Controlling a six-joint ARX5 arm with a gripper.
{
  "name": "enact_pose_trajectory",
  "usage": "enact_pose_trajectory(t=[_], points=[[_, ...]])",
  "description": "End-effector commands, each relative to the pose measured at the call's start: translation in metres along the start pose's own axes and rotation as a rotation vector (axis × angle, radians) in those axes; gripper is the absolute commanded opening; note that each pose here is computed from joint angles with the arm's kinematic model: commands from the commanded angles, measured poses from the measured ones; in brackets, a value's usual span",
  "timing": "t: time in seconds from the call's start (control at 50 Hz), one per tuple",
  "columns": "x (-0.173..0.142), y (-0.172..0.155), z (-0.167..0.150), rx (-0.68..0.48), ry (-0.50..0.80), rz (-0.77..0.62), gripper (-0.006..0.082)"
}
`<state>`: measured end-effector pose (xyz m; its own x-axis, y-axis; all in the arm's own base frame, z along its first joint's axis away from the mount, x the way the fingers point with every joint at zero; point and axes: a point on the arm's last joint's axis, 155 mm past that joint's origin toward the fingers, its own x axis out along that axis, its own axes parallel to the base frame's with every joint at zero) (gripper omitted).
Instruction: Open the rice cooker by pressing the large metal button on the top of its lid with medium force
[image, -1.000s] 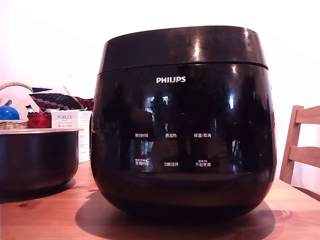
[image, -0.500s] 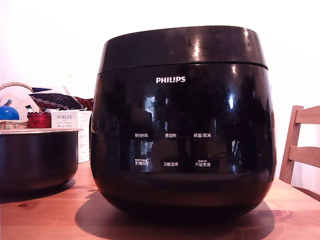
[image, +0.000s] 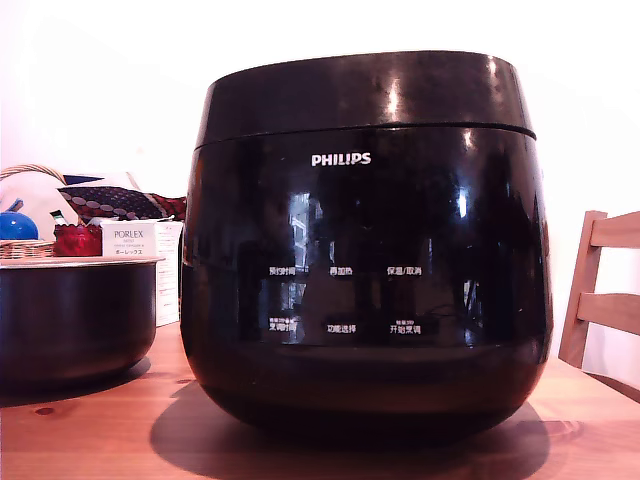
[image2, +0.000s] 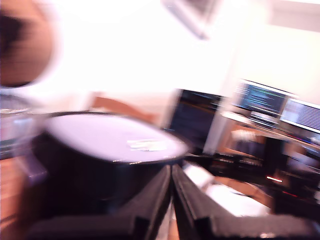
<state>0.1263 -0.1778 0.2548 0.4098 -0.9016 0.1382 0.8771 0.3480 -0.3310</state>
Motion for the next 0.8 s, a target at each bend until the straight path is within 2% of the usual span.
enact_pose_trajectory(t=[0.0,0.14,0.34,0.42,0.48,0.5,0.54,0.78], points=[[0.003,-0.003,-0.004,-0.024,0.034,-0.027,-0.0021],[0.009,-0.01,-0.004,-0.051,0.077,-0.074,-0.0021],[0.02,-0.01,0.006,0.031,0.107,-0.097,-0.0021],[0.027,-0.009,0.01,0.098,0.116,-0.109,-0.0021],[0.033,-0.007,0.012,0.082,0.132,-0.115,-0.0021],[0.034,-0.006,0.012,0.126,0.134,-0.12,-0.0021],[0.039,-0.004,0.013,0.122,0.145,-0.123,-0.0021],[0.071,0.007,0.024,0.271,0.132,-0.119,-0.0021]])
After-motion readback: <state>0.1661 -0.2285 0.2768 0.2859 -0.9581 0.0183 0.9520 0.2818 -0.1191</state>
